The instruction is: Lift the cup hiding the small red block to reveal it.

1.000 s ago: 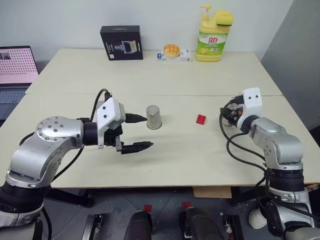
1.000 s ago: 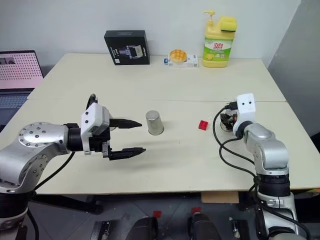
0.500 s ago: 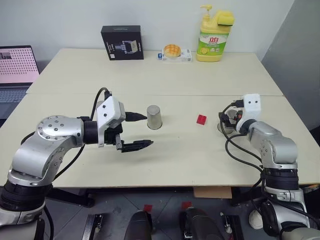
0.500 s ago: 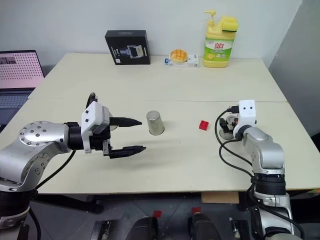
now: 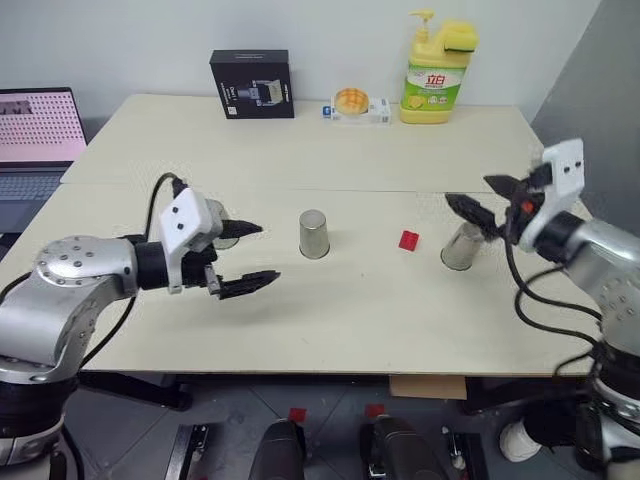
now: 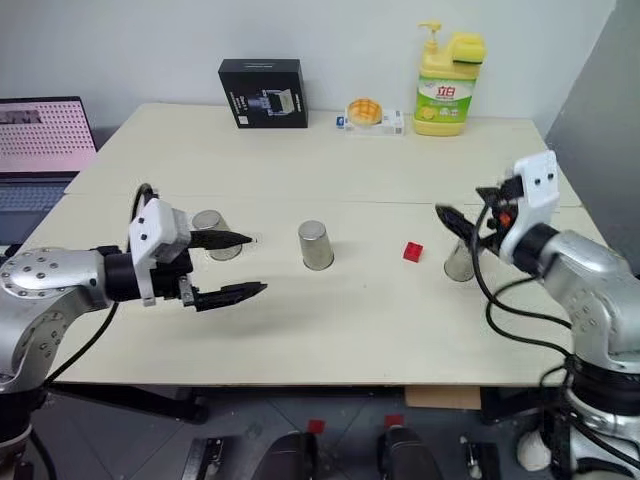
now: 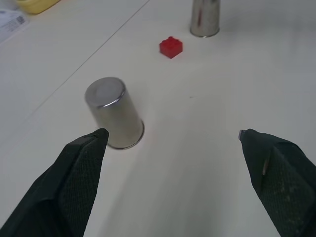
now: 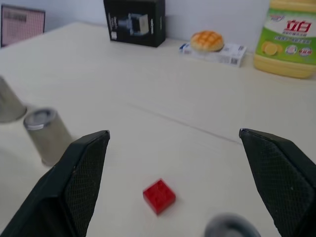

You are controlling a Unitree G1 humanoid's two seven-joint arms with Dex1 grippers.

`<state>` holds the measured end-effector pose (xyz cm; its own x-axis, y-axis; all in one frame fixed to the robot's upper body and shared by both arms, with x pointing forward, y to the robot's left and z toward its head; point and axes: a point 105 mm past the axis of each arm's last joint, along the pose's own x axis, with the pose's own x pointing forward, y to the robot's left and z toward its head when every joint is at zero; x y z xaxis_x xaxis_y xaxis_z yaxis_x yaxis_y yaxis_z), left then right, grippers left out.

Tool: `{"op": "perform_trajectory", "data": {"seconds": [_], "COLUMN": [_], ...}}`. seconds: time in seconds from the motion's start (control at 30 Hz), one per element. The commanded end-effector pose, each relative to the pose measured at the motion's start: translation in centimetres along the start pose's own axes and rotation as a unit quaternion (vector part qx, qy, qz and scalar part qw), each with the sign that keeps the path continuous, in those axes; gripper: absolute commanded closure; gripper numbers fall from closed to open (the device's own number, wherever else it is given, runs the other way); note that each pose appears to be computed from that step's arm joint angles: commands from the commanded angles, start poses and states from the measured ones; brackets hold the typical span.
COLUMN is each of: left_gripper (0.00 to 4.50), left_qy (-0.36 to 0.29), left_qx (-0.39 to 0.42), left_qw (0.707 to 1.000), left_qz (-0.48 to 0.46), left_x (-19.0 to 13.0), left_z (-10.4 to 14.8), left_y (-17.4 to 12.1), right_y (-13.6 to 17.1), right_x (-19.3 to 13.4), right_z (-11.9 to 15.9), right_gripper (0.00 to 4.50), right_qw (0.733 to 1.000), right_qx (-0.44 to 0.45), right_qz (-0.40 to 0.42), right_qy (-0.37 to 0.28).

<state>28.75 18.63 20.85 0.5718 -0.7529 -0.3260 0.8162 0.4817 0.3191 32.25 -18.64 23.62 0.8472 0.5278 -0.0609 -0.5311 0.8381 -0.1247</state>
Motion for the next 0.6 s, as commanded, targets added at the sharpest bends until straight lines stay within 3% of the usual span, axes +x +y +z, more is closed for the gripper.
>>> {"op": "perform_trajectory", "data": {"seconds": [0.03,0.2,0.6], "left_gripper": [0.00,0.00,0.00], "left_qy": [0.014,0.030,0.032], "left_qx": [0.014,0.007,0.003], "left_qw": [0.999,0.998,0.997], "left_qz": [0.040,0.062,0.071], "left_x": [-1.8,-3.1,-3.7], "left_z": [-0.1,-0.7,-0.9], "left_y": [1.3,1.8,1.9], "right_y": [2.5,3.4,2.8], "right_x": [-2.8,-4.7,-5.1], "right_z": [1.0,-1.2,-1.9], "right_gripper": [0.03,0.03,0.03], "right_qw": [0.992,0.984,0.982], "right_qx": [-0.074,-0.080,-0.069], "right_qz": [0.098,0.151,0.159], "right_qy": [-0.004,0.058,0.077]}}
